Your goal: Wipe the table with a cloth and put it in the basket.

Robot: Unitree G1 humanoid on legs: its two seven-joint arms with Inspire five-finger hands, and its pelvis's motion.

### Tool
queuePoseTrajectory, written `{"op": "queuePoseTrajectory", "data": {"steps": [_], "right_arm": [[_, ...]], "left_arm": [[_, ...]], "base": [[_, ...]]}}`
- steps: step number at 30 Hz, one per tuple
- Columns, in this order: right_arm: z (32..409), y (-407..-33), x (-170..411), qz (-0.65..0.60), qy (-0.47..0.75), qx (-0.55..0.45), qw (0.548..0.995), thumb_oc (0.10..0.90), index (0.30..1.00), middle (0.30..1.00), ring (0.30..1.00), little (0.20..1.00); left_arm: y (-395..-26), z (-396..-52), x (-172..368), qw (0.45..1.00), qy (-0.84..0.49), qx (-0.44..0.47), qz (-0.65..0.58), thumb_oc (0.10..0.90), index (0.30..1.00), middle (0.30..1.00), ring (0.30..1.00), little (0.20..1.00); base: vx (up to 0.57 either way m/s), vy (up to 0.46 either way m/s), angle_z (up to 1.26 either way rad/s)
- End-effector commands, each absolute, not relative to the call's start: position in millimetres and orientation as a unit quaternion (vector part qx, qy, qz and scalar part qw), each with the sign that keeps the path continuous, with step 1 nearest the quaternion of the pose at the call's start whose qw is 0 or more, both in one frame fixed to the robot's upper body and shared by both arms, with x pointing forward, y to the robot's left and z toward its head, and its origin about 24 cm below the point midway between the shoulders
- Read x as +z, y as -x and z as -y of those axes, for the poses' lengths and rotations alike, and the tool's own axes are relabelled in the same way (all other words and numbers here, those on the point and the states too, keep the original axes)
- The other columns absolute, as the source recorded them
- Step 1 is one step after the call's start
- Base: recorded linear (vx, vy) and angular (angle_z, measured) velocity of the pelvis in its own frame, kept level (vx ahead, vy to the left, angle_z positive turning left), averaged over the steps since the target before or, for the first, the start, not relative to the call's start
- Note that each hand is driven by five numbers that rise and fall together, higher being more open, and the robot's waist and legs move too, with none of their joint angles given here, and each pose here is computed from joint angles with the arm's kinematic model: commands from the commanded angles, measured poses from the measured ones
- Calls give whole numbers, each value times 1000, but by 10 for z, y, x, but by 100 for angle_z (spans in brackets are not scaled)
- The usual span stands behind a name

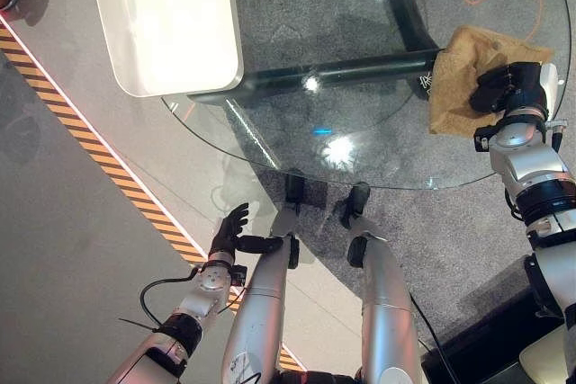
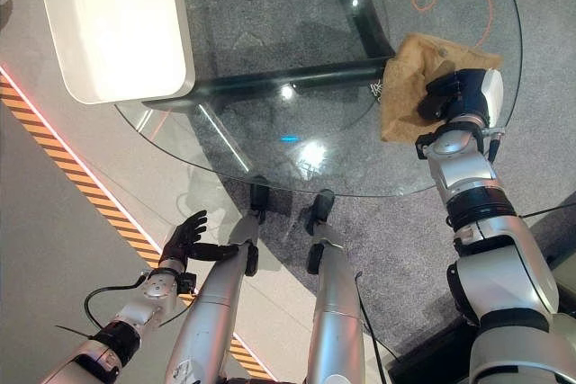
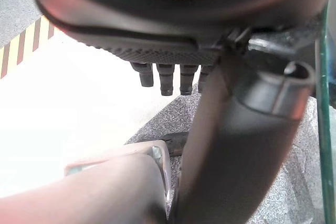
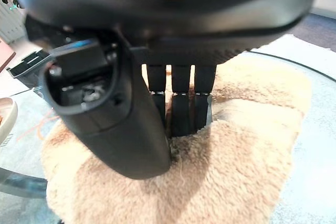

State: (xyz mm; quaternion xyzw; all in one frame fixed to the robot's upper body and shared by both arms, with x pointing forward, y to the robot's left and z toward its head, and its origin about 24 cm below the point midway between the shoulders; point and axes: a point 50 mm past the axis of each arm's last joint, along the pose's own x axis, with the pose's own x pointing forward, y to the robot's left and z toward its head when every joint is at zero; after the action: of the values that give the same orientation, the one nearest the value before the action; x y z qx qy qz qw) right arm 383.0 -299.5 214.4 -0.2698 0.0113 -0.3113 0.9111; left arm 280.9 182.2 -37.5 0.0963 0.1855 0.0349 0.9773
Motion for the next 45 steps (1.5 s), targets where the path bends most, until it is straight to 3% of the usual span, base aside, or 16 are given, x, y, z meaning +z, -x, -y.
{"op": "queuePoseTrajectory", "data": {"steps": [1, 2, 3, 4, 12, 27, 45], "right_arm": [[2613, -3897, 1966, 6, 267, -235, 935, 402, 559, 559, 559, 502], [2610, -3896, 1975, 10, 264, -239, 934, 685, 801, 801, 801, 785], [2610, -3894, 1981, 12, 263, -243, 934, 685, 801, 801, 801, 785], [2607, -3880, 2010, 25, 252, -258, 932, 800, 900, 900, 900, 900], [2447, -3805, 2221, 112, 254, -301, 912, 800, 900, 900, 900, 900], [1909, -3477, 2448, 255, 333, -263, 869, 800, 900, 900, 900, 900], [1839, -3440, 2524, 280, 416, -324, 802, 800, 900, 900, 900, 900]], "left_arm": [[-2614, -1858, -524, 973, -88, 46, -208, 800, 900, 900, 900, 900], [-2613, -1858, -524, 973, -88, 46, -209, 800, 900, 900, 900, 900], [-2613, -1858, -524, 973, -88, 46, -209, 800, 900, 900, 900, 900], [-2607, -1862, -524, 972, -88, 47, -211, 800, 900, 900, 900, 900], [-2572, -1839, -549, 971, -84, 53, -215, 800, 900, 900, 900, 900], [-2539, -1848, -567, 971, -74, 68, -217, 800, 900, 900, 900, 900], [-2584, -1845, -560, 970, -84, 66, -219, 800, 900, 900, 900, 900]], "base": [[0, 0, 0], [0, 0, 0], [0, 0, 0], [0, 0, 0], [0, 0, 0], [0, 0, 0], [0, 0, 0]]}}
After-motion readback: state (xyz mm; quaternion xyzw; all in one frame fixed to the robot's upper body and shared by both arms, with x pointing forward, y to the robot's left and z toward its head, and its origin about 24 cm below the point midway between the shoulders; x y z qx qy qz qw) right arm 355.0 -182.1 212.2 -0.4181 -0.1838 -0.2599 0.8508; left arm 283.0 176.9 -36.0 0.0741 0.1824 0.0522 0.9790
